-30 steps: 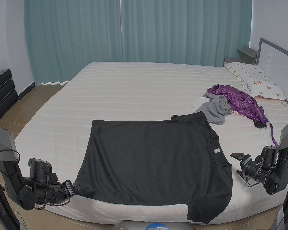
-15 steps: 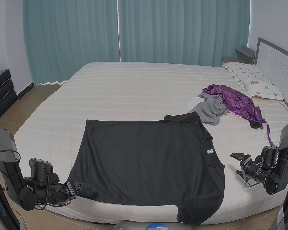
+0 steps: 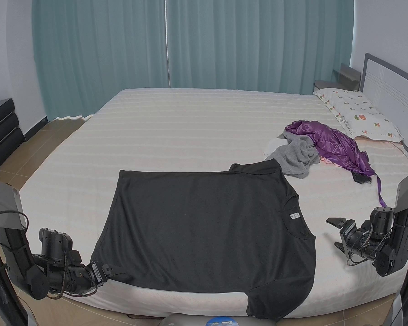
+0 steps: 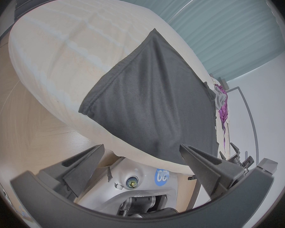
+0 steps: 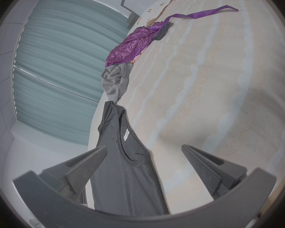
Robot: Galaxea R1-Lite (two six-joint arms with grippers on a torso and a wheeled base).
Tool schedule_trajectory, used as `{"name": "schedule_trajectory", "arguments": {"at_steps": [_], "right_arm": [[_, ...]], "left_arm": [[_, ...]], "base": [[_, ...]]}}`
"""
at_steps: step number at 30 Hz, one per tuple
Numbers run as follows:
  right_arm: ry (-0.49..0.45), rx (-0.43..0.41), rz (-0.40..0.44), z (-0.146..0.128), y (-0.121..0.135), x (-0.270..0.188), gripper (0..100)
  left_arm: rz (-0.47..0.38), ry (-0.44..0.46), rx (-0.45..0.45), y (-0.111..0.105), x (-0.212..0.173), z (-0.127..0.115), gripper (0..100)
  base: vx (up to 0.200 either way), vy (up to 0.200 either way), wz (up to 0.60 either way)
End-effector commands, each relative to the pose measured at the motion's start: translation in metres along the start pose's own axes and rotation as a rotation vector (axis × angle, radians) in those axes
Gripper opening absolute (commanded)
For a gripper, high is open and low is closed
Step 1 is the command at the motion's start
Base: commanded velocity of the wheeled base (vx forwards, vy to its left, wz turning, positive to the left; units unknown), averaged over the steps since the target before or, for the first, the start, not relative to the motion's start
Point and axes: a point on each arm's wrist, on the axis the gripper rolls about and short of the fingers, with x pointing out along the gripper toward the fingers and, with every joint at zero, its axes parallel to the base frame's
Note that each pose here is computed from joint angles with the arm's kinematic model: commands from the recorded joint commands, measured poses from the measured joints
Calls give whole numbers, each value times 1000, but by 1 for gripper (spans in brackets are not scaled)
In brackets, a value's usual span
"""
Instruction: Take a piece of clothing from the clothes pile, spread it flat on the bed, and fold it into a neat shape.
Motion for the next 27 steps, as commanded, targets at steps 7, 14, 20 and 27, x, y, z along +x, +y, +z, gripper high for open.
{"name": "schedule_trajectory", "arguments": {"at_steps": [7,14,20,27], "right_arm": [[-6,-3,9,1,1,0,100],[-7,-3,10,1,1,1,100],[-7,-3,10,1,1,1,100],[-7,-3,10,1,1,1,100]], "left_arm": [[46,-42,-45,17,6,15,100],[64,-35,-21,20,8,14,100],[74,-62,-29,22,13,20,100],[75,-102,-58,28,10,27,0]], "base": [[0,0,0],[0,0,0],[0,0,0],[0,0,0]]}}
